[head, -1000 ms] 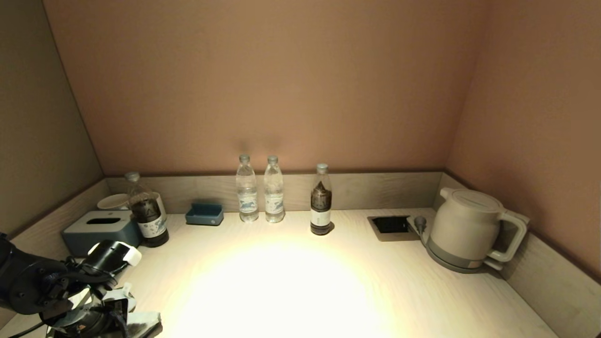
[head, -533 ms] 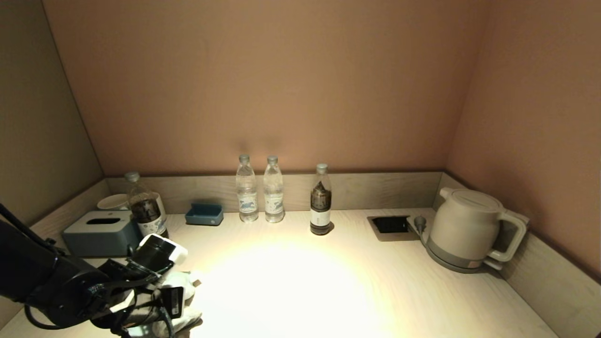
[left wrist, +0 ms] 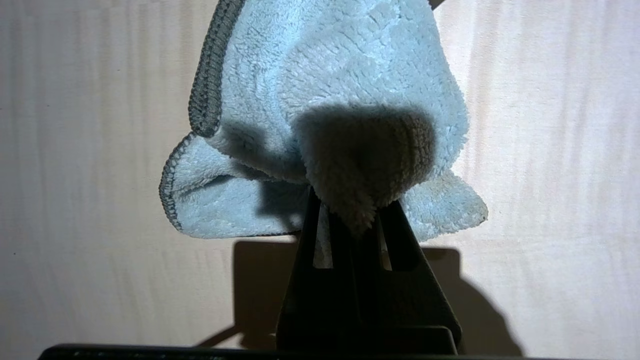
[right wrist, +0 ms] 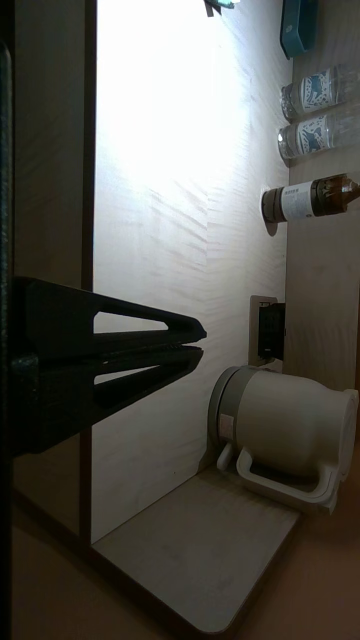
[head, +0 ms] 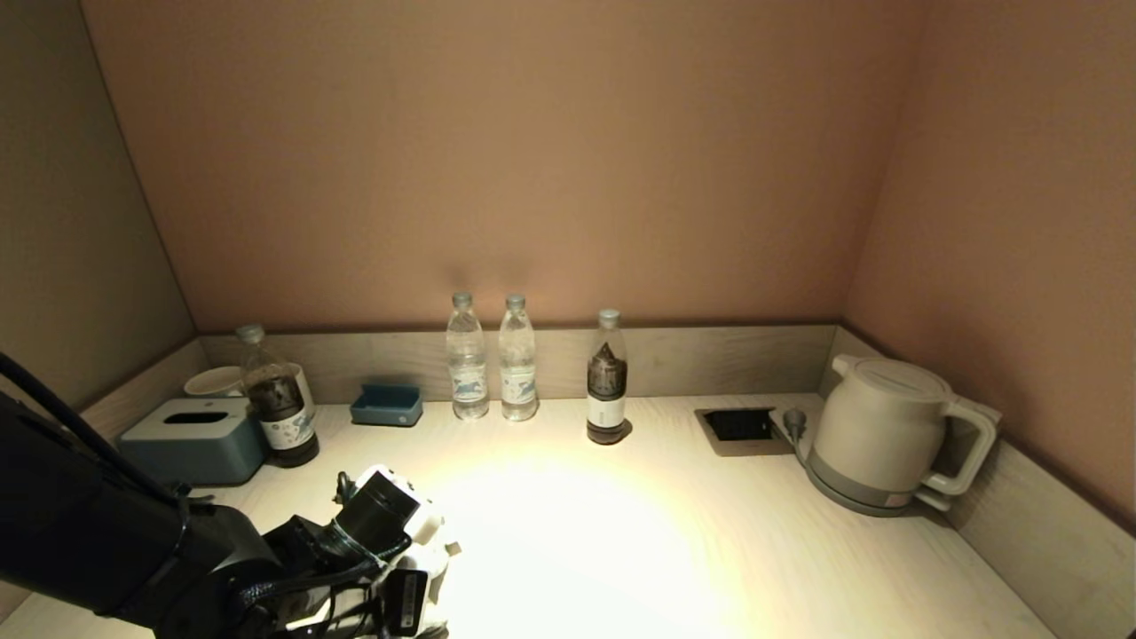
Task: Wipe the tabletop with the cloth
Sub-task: Sweep the stains on the table
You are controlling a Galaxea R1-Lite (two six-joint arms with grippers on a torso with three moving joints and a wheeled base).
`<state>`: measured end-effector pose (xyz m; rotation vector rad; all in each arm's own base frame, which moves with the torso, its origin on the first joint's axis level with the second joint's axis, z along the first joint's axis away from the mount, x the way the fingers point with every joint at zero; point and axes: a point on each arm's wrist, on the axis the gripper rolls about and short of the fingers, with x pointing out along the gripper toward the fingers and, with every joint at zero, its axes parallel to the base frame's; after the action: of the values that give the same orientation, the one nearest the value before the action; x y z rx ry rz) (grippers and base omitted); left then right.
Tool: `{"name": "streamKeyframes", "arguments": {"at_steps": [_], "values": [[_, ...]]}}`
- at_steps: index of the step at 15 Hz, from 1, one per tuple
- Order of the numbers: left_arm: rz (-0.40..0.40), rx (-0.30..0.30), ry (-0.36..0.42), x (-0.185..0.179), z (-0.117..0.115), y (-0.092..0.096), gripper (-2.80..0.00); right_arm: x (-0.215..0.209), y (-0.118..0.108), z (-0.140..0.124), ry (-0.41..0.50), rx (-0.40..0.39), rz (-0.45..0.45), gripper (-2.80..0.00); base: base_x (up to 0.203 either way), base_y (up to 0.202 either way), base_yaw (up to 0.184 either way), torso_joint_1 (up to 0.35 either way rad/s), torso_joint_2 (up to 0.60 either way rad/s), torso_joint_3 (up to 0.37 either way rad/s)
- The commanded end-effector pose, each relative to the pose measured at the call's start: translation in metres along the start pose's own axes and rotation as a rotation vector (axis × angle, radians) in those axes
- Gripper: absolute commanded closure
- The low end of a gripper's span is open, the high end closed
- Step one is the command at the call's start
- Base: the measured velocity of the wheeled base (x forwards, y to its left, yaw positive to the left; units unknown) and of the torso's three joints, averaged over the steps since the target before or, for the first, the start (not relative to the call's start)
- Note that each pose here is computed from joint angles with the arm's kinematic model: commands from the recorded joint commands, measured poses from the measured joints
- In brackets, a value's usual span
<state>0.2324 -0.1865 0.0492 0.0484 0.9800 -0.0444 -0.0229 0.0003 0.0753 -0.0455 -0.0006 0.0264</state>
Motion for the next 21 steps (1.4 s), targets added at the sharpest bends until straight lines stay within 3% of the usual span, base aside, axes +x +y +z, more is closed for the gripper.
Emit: {"name": "streamKeyframes", "arguments": {"at_steps": [1, 6, 10, 12, 13, 21], "values": [[-0.023, 0.011, -0.017, -0.009, -0.002, -0.004, 0.00, 0.000, 0.000, 0.000, 0.000, 0.000, 0.001, 0.00, 0.000, 0.000, 0.000, 0.000, 0.00, 0.000], [-0.009, 0.044, 0.008, -0.014, -0.015, 0.001, 0.00, 0.000, 0.000, 0.000, 0.001, 0.000, 0.001, 0.00, 0.000, 0.000, 0.000, 0.000, 0.00, 0.000], [0.033, 0.057, 0.058, -0.033, -0.048, 0.033, 0.00, 0.000, 0.000, 0.000, 0.001, 0.000, 0.001, 0.00, 0.000, 0.000, 0.000, 0.000, 0.00, 0.000], [0.096, 0.050, 0.100, -0.033, -0.064, 0.052, 0.00, 0.000, 0.000, 0.000, 0.000, 0.000, 0.001, 0.00, 0.000, 0.000, 0.000, 0.000, 0.00, 0.000], [0.127, 0.033, 0.098, -0.031, -0.065, 0.058, 0.00, 0.000, 0.000, 0.000, -0.001, -0.001, 0.001, 0.00, 0.000, 0.000, 0.000, 0.000, 0.00, 0.000], [0.454, -0.276, 0.062, -0.001, -0.041, 0.134, 0.00, 0.000, 0.000, 0.000, 0.000, 0.000, 0.001, 0.00, 0.000, 0.000, 0.000, 0.000, 0.00, 0.000]]}}
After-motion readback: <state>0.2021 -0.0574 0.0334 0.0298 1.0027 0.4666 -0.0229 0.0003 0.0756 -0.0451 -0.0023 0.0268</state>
